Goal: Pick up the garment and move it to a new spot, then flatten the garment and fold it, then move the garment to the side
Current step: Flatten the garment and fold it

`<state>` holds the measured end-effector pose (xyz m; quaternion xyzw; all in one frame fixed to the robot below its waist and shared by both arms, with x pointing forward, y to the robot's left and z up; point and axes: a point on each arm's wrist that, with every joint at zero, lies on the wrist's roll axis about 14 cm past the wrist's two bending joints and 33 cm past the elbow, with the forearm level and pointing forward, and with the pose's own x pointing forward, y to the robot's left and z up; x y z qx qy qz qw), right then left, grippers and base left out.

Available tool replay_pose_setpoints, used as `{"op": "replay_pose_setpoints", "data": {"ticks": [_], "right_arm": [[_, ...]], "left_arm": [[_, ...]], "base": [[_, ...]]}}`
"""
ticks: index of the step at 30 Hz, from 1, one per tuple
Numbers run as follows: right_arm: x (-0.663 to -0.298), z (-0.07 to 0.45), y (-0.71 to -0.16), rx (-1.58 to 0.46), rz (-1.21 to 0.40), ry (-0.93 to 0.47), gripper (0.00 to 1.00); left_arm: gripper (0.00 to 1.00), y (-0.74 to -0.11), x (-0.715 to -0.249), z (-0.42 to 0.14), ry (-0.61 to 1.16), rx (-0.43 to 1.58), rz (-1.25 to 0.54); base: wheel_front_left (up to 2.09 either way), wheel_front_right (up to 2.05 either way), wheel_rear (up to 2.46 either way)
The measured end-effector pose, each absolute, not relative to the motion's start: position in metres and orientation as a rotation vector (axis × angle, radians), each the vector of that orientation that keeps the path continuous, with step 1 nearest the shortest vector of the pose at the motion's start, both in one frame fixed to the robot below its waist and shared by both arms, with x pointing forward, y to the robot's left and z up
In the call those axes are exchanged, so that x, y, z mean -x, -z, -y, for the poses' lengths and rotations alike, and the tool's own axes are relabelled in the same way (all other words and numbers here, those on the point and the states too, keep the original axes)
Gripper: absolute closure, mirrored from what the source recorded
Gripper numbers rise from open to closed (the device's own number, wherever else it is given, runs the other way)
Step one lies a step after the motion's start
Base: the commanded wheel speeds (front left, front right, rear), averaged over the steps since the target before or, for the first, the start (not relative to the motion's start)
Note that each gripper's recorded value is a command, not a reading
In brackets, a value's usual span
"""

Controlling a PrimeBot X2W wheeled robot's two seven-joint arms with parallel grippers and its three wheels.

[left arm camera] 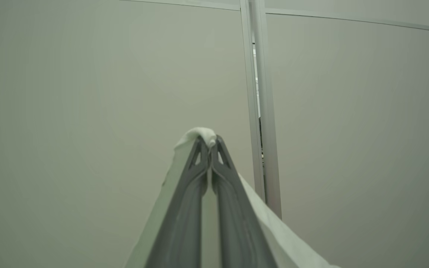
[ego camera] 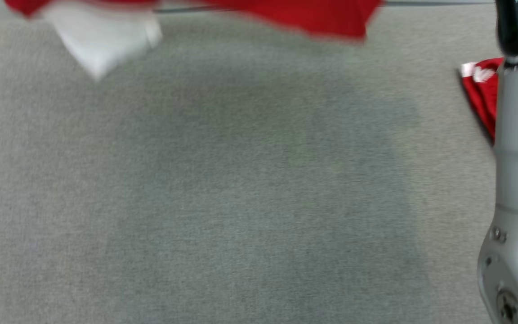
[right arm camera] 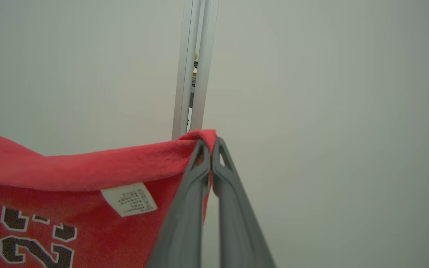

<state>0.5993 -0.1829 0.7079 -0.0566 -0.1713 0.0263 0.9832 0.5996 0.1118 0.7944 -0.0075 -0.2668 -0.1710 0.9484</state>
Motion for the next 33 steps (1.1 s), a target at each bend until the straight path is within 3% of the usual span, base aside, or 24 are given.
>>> {"op": "replay_pose_setpoints", "data": {"ticks": [5, 13, 21, 33], "right_arm": [[-0.639, 0.19, -0.671, 0.102, 0.27, -0.017, 1.0], [-0.667, 0.176, -0.534, 0.073, 0.057, -0.062, 1.0], [-0.647, 0.175, -0.443, -0.005, -0.108, -0.059, 1.0], [-0.59, 0.173, -0.442, -0.211, -0.09, -0.038, 1.0]], "left_arm": [[1.0, -0.75, -0.63, -0.107, 0.339, 0.059, 0.464], [1.0, -0.599, -0.652, -0.102, 0.349, 0.143, 0.235], [1.0, -0.485, -0.619, -0.113, 0.301, 0.244, 0.056], [1.0, -0.486, -0.551, -0.136, 0.221, 0.341, 0.065]], "base": [[0.0, 0.0, 0.0], [0.0, 0.0, 0.0], [0.0, 0.0, 0.0], [0.0, 0.0, 0.0]]}}
